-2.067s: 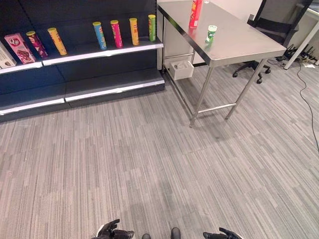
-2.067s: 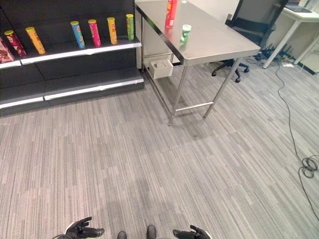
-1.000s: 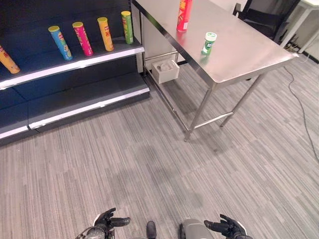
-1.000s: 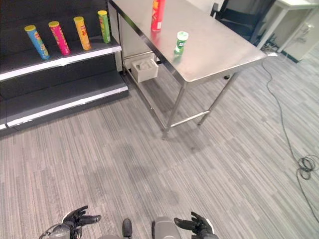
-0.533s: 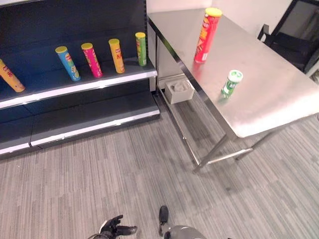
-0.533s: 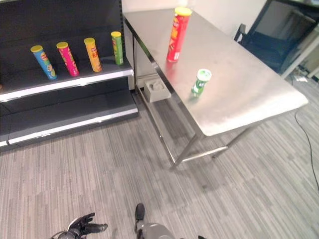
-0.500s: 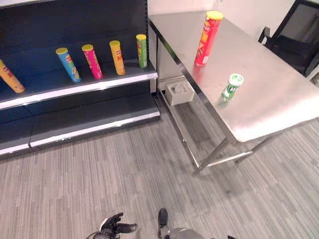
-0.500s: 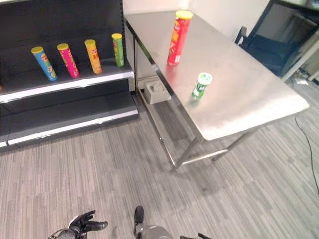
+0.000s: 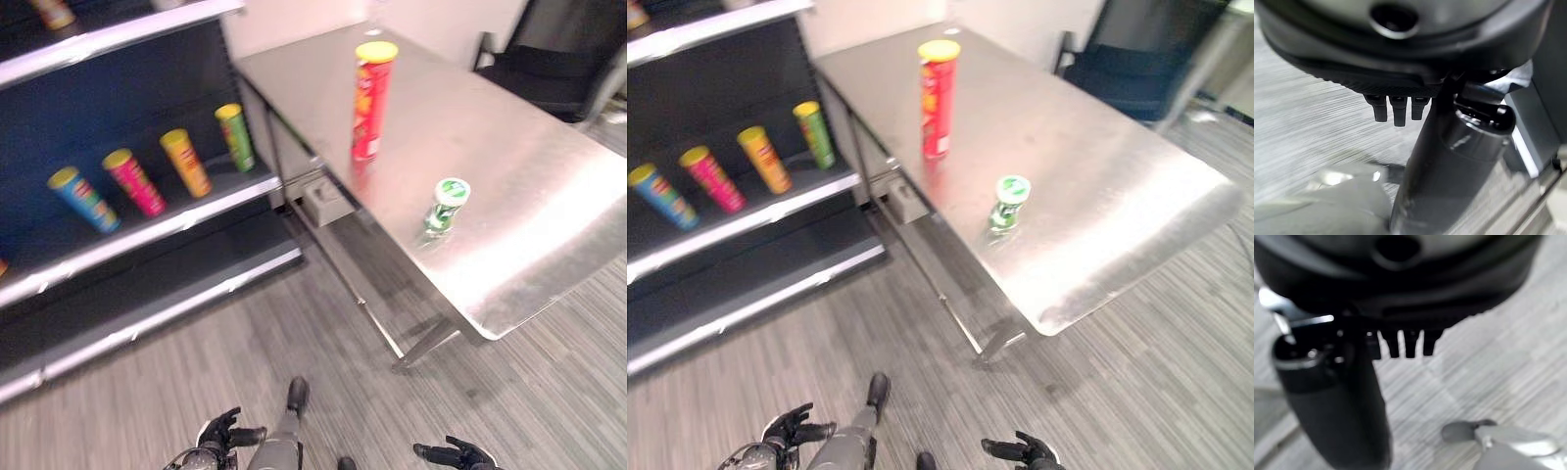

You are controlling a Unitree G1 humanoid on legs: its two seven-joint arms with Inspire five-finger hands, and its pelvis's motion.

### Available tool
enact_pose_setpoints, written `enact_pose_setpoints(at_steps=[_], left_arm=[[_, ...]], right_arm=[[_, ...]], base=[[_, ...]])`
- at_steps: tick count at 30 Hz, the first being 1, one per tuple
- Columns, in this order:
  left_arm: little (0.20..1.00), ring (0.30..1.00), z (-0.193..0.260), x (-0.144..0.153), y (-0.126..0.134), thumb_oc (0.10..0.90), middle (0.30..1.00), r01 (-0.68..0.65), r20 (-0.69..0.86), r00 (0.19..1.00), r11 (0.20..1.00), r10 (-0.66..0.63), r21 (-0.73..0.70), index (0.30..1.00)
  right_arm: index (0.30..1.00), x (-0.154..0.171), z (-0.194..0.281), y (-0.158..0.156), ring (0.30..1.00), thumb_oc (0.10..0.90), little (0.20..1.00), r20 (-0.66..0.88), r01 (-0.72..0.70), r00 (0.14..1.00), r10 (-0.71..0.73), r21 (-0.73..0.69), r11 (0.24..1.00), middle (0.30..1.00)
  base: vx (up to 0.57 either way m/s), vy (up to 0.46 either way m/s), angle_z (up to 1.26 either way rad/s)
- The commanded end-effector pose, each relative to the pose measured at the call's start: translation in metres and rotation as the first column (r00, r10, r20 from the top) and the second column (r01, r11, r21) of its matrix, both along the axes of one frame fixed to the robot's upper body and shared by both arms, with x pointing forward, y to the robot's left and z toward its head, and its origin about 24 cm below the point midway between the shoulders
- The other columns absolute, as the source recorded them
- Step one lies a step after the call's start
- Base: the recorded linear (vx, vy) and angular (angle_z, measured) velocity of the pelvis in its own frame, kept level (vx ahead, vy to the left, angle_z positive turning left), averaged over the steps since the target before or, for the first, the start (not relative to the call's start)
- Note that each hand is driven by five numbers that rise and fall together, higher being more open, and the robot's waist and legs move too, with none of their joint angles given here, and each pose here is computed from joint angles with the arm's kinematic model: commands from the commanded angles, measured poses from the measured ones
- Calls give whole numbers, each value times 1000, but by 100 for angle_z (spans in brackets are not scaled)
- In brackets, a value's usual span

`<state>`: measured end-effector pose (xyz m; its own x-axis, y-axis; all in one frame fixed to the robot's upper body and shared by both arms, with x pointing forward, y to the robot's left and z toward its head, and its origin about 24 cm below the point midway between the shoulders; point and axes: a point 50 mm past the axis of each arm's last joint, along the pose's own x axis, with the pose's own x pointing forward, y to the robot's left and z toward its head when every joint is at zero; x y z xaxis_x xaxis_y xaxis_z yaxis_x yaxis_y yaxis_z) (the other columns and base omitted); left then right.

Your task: Put the goods on the table back onto the shelves and tidy them up.

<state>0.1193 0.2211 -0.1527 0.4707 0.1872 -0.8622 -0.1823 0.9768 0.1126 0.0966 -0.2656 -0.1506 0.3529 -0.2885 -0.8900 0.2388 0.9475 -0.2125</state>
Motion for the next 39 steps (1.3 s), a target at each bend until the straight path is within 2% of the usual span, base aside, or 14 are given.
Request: enact_pose_setpoints(at_steps=[1,4,8,10,13,14,17,18,19,22,24,28,32,39], left_arm=[[900,900,6,6,18,800,900,38,14,999,996,-39,81,900],[900,900,12,13,30,800,900,-25,56,998,994,19,102,900],[900,900,24,23,50,800,900,-37,107,994,988,21,149,900],[900,900,24,26,48,800,900,-17,111,994,987,-1,158,900],[900,900,23,27,44,800,900,-10,109,994,989,-7,151,900],[900,900,20,24,40,800,900,-6,96,995,990,-7,142,900],[900,900,19,23,37,800,900,-5,96,995,991,-8,135,900],[900,900,18,21,34,800,900,6,95,995,992,-18,125,900],[900,900,17,19,32,800,900,12,91,996,993,-22,117,900],[900,900,15,12,34,800,900,25,75,997,994,-34,109,900],[900,900,15,7,36,800,900,37,78,996,995,-44,95,900],[900,900,13,-1,34,800,900,70,67,995,995,-74,65,900],[900,900,10,-8,29,800,900,79,49,996,996,-81,42,900],[900,900,8,-13,29,800,900,71,45,996,997,-72,29,900]], right_arm=[[900,-13,4,-16,900,800,900,9,90,996,-90,-50,995,900],[900,-9,13,-39,900,800,900,57,192,981,-187,-113,975,900],[900,-25,62,-128,900,800,900,44,222,973,-225,-425,877,900],[900,-23,109,-176,900,800,900,189,351,936,-296,-537,767,900],[900,-10,152,-204,900,800,900,358,455,888,-290,-585,672,900],[900,19,209,-221,900,800,900,587,567,791,-176,-592,573,900],[900,47,257,-218,900,800,900,715,608,699,3,-596,525,900],[900,72,313,-207,900,800,900,817,647,541,199,-555,523,900],[900,78,328,-199,900,800,900,837,654,482,260,-541,529,900],[900,96,381,-163,900,800,900,871,594,188,454,-469,654,900],[900,112,398,-132,900,800,900,841,428,51,538,-505,749,900],[900,133,400,-90,900,800,900,796,116,-41,604,-597,794,900],[900,139,388,-56,900,800,900,839,-149,-142,525,-542,827,900],[900,135,368,-37,900,800,900,780,-331,-70,621,-606,723,900]], base=[[93,199,-73],[75,207,-75],[29,126,-47],[33,88,-35],[33,66,-14],[21,24,-8],[36,5,-15],[57,-24,-23],[75,-39,-18],[23,-53,-2],[36,-48,7],[34,-56,8],[3,-60,20],[-10,-53,13]])
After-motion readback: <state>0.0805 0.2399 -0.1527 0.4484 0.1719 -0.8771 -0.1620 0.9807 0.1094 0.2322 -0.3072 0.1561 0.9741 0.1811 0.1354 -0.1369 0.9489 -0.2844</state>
